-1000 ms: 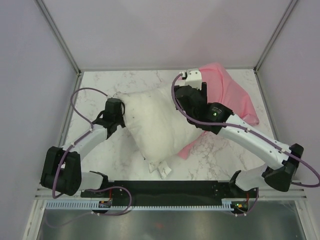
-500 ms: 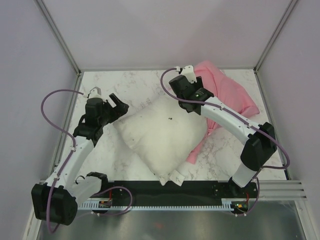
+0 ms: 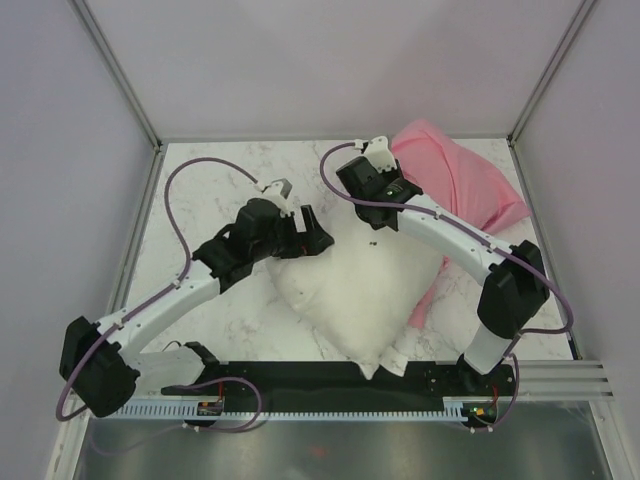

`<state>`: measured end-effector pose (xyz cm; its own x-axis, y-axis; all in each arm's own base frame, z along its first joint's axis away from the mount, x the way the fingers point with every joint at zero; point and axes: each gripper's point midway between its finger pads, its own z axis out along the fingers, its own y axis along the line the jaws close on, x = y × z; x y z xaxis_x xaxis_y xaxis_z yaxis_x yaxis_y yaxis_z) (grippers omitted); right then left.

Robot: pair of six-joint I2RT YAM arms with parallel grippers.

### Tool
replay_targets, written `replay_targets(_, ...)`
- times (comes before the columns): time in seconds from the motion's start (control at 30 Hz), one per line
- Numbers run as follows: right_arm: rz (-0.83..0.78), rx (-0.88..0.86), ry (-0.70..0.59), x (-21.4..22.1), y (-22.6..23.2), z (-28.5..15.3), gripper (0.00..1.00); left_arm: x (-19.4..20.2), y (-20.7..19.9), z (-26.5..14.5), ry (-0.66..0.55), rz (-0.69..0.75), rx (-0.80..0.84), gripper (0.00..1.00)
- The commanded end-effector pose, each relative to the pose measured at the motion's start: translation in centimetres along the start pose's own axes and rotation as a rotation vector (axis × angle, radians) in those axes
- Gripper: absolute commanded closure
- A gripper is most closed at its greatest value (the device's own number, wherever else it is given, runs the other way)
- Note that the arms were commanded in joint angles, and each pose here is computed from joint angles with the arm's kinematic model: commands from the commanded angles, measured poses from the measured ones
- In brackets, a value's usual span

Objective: Put the pillow into the pillowcase

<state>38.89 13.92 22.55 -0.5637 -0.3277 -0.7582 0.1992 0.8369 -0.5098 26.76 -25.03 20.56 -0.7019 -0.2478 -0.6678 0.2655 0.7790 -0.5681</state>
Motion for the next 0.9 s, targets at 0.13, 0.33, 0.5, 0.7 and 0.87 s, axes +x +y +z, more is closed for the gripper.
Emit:
replay_targets(0.13,0.008,0.045,-0.017,-1.0,-2.1,-0.6,1.0,-0.5,-4.0,4.3,0.037,-0.034,0.107,0.03)
replay_targets(0.33,0.064,-0.089,-0.061,-2.1,-2.5,-2.9,1.0,-1.4,-2.5,7.1,0.04,0.039,0.007,0.03)
replay_targets(0.5,0.114,-0.331,-0.073,-2.6,-0.6,-5.5,1.0,-5.3,-1.6,9.3,0.01,0.039,-0.016,0.03)
replay_targets(0.7,0.155,-0.374,-0.105,-3.9,-1.6,-7.5,1.0,-11.6,-1.0,10.8,-0.041,0.086,-0.067,0.06)
replay_targets(0.87,0.081,-0.185,-0.061,-2.6,-4.0,-6.0,0.6,-12.2,-1.6,6.8,-0.083,0.089,-0.082,0.02)
